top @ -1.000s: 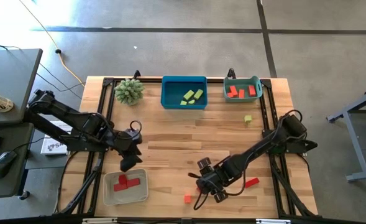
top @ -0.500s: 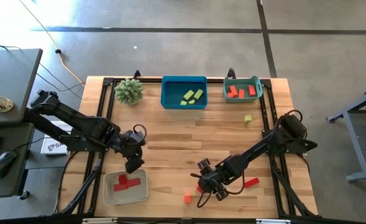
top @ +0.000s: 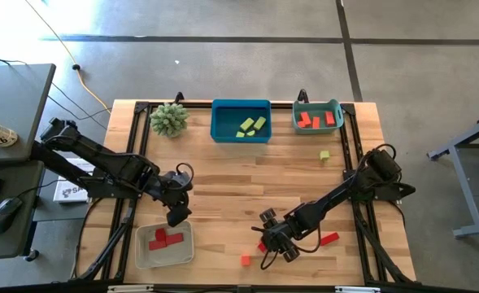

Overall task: Sort & place blocks by color
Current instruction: Put the red block into the gray bin

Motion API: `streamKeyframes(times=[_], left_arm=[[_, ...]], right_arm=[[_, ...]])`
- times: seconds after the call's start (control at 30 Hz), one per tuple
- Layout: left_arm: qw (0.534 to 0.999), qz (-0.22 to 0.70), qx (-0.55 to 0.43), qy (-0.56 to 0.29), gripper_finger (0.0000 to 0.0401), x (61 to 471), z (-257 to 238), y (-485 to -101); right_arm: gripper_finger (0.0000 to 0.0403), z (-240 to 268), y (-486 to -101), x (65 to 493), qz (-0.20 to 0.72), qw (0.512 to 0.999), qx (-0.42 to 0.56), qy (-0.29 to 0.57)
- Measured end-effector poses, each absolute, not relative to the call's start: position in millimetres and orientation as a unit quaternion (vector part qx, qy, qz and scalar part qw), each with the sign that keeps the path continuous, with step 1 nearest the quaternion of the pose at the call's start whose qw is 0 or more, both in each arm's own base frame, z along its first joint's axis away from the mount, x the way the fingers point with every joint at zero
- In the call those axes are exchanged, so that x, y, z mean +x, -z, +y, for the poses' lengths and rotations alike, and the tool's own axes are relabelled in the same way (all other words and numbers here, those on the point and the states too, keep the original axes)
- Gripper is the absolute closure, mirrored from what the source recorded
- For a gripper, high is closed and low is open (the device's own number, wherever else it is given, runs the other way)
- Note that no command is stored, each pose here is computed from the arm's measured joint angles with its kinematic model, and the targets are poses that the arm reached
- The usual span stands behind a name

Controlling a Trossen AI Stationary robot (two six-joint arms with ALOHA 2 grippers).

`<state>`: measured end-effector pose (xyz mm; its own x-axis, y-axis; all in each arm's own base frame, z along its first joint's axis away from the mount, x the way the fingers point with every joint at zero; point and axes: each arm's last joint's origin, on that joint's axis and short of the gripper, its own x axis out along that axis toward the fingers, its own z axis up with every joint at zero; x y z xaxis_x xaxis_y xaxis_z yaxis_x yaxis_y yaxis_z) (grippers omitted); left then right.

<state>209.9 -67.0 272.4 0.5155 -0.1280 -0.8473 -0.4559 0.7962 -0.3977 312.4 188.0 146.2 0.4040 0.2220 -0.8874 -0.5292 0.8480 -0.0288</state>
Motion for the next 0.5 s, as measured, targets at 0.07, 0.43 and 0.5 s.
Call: streamKeyframes(times=[0.07,0.43,0.5], left_arm=[[0.816,0.482,-0.303,-0.101,0.0167,209.8,-66.9,-272.4],[0.82,0.479,-0.299,-0.096,0.0167,210.5,-67.1,-272.8],[0.821,0.477,-0.298,-0.093,0.0167,210.9,-67.3,-273.2]], right_arm=[[0.0192,188.2,-146.3,312.4,0.496,0.824,-0.152,-0.228],[0.029,192.9,-136.1,315.7,0.52,0.82,-0.064,-0.23],[0.0299,193.4,-135.8,316.4,0.523,0.822,-0.045,-0.219]])
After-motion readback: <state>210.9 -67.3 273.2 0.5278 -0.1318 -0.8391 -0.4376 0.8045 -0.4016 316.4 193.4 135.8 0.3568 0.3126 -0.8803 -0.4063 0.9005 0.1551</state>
